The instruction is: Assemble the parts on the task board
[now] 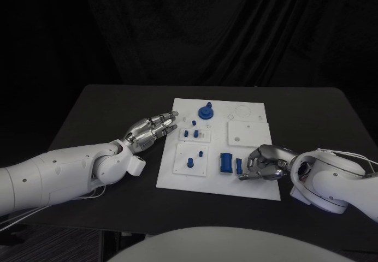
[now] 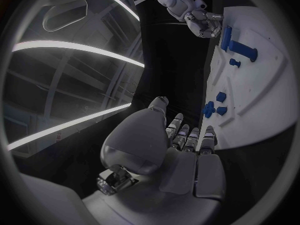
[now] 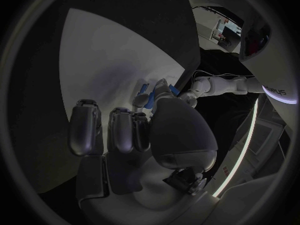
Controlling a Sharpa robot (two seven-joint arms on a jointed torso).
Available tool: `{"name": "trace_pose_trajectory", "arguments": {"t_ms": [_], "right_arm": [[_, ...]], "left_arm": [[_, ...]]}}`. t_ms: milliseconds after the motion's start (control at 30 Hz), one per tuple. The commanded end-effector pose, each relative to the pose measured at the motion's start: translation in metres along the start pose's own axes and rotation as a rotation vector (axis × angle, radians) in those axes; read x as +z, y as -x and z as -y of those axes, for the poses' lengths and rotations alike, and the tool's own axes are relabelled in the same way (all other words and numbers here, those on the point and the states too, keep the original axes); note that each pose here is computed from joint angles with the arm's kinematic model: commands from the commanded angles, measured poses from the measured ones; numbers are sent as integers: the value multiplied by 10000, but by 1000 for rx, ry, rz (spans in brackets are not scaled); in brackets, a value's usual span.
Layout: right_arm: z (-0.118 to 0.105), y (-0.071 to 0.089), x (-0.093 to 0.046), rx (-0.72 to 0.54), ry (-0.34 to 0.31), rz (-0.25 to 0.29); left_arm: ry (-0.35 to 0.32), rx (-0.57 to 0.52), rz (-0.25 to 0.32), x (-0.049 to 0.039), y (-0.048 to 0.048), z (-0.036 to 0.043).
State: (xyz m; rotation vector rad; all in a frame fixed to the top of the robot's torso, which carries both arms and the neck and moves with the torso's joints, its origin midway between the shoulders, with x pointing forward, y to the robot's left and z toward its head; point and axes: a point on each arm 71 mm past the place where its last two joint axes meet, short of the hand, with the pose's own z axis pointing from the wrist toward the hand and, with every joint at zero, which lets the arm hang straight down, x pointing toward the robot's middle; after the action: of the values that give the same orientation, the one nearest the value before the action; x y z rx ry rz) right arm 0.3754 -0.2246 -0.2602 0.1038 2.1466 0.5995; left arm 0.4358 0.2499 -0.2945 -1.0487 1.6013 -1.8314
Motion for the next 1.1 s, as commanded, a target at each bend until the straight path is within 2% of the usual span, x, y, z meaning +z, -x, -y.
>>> {"name": "trace_pose_trajectory", "arguments": {"t_ms": [33,167,300,400,500,600,733,1100], "right_arm": [[-47,105,-53,85,114,137],[-31,242,-132,142,185,277],[-42,413,-223,234,296,461],[-38,499,-275,285,358,558],[-41,596,-300,319,407,632],[-54,676,-296,341,448,672],[-61,744,-273,373,494,689],[5,793,-188,435,541,634]], "left_arm": [[-102,29,36,-13,5,69],[-150,65,62,-28,-4,108],[-192,137,63,-63,-22,151],[-206,166,66,-88,-30,172],[-215,184,71,-116,-36,192],[-224,202,86,-157,-31,219],[-240,229,108,-183,-29,246],[-249,239,105,-113,-53,227]]}}
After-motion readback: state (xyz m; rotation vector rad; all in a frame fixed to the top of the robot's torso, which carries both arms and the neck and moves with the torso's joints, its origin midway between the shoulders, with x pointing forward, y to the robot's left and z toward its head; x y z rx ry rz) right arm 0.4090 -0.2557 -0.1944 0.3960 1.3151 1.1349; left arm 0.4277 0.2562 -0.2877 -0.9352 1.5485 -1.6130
